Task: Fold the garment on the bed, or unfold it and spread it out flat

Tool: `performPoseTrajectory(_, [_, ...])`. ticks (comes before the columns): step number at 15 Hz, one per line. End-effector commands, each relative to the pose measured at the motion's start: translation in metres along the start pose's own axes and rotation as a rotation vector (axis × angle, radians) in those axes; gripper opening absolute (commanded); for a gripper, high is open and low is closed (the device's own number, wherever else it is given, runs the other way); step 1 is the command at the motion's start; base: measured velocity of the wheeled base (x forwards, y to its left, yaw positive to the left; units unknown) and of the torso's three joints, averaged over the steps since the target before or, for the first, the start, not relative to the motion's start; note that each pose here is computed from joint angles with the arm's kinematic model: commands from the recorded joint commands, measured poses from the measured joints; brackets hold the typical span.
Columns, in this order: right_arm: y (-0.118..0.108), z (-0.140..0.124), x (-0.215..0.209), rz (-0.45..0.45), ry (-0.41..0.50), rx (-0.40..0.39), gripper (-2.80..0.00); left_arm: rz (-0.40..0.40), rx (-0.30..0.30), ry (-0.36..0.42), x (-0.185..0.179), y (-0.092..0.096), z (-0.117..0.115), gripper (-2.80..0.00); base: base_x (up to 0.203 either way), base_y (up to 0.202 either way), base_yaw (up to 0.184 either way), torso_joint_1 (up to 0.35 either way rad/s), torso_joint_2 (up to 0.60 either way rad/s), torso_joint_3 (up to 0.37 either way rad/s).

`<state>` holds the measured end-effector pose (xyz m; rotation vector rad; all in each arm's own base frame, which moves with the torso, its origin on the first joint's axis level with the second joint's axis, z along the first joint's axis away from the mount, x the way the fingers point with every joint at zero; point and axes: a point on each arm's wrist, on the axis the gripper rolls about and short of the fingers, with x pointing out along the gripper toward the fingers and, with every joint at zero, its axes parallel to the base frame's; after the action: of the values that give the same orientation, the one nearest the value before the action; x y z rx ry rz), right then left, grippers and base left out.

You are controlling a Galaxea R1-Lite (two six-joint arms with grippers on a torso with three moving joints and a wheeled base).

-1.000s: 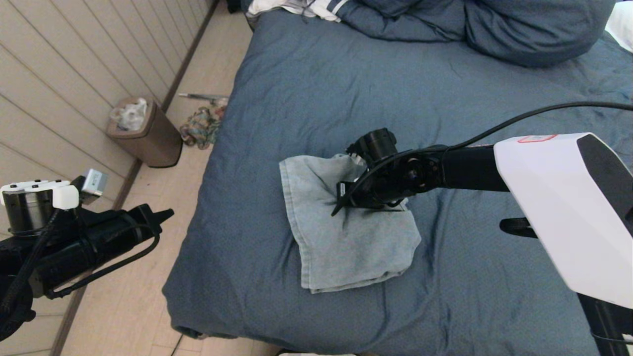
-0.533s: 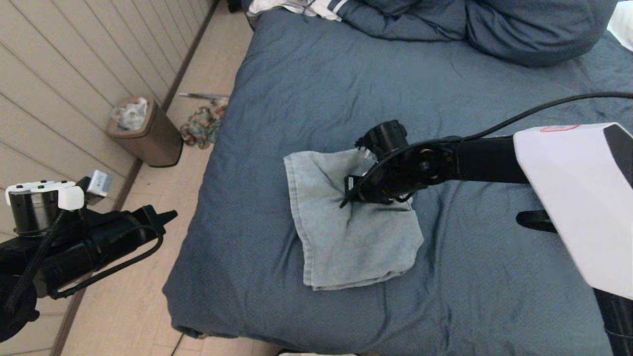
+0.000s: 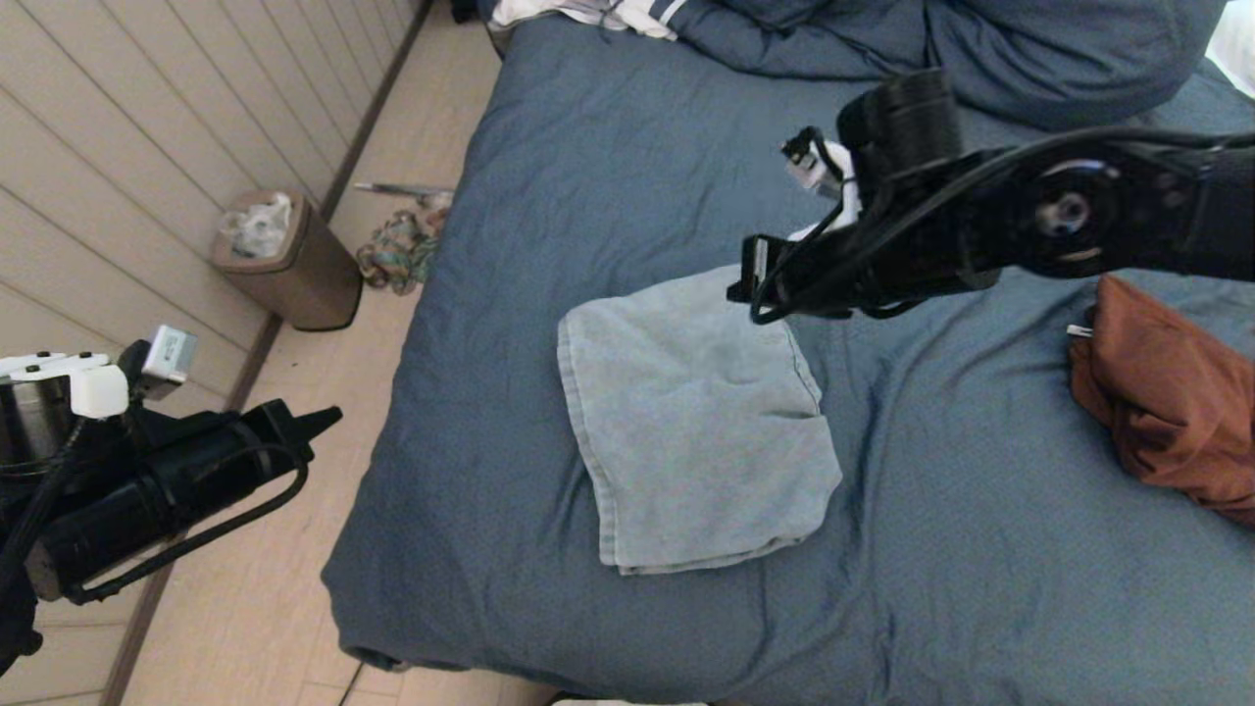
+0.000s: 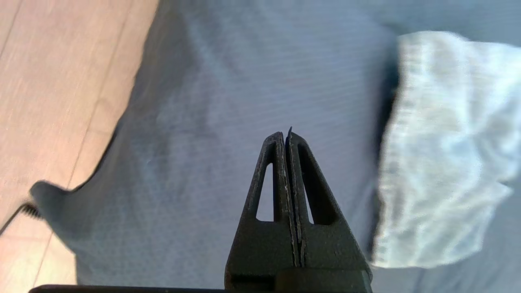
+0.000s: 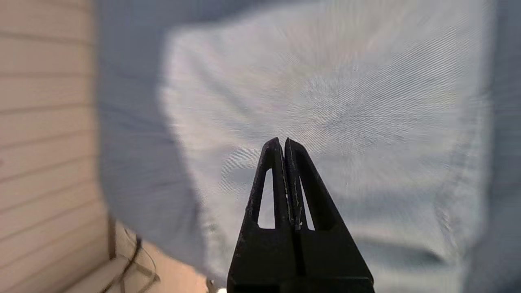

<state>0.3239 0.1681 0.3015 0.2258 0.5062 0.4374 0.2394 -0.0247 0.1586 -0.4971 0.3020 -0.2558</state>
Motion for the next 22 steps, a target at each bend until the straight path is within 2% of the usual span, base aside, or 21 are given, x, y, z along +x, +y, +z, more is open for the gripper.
performPoseTrajectory(1, [0.013,0.014,-0.082,0.048,-0.129,-0.011,-2.80,-0.048,0.017,-0.069,-0.022,-0.015,0.011,-2.80,0.000,0.000,0.000,0.000,0.00,0.000])
performPoseTrajectory(5, [0.004,-0.011,-0.169,0.016,-0.210,-0.030,-2.80,-0.070,0.049,-0.129,-0.075,-0.034,0.021,-2.80,0.000,0.000,0.000,0.000,0.00,0.000])
performPoseTrajectory(7, [-0.006,-0.037,-0.216,-0.052,-0.270,-0.029,-2.80,-0.041,0.108,-0.165,-0.108,-0.037,0.021,-2.80,0.000,0.000,0.000,0.000,0.00,0.000])
performPoseTrajectory(9, [-0.019,-0.072,-0.260,-0.147,-0.339,-0.025,-2.80,-0.032,0.160,-0.205,-0.149,-0.043,0.015,-2.80,0.000,0.000,0.000,0.000,0.00,0.000])
performPoseTrajectory(13, [-0.049,-0.160,-0.330,-0.373,-0.493,-0.019,-2.80,-0.030,0.198,-0.189,-0.220,-0.046,-0.026,-2.80,0.000,0.000,0.000,0.000,0.00,0.000])
performPoseTrajectory(16, [-0.059,-0.223,-0.345,-0.634,-0.523,0.018,-2.80,-0.014,0.216,-0.178,-0.238,-0.033,-0.062,-2.80,0.000,0.000,0.000,0.000,0.00,0.000])
performPoseTrajectory(17, [-0.061,-0.240,-0.342,-0.681,-0.514,0.022,-2.80,0.012,0.227,-0.180,-0.240,-0.029,-0.072,-2.80,0.000,0.000,0.000,0.000,0.00,0.000])
performPoseTrajectory(18, [-0.066,-0.256,-0.335,-0.713,-0.489,0.024,-2.80,0.041,0.258,-0.191,-0.242,-0.025,-0.079,-2.80,0.000,0.000,0.000,0.000,0.00,0.000])
performPoseTrajectory(20, [-0.078,-0.280,-0.312,-0.759,-0.384,0.039,-2.80,0.083,0.359,-0.200,-0.244,-0.016,-0.096,-2.80,0.000,0.000,0.000,0.000,0.00,0.000])
performPoseTrajectory(21, [-0.082,-0.286,-0.303,-0.754,-0.359,0.045,-2.80,0.098,0.379,-0.195,-0.243,-0.011,-0.105,-2.80,0.000,0.000,0.000,0.000,0.00,0.000])
performPoseTrajectory(22, [-0.084,-0.288,-0.298,-0.728,-0.373,0.046,-2.80,0.114,0.390,-0.182,-0.241,-0.007,-0.112,-2.80,0.000,0.000,0.000,0.000,0.00,0.000])
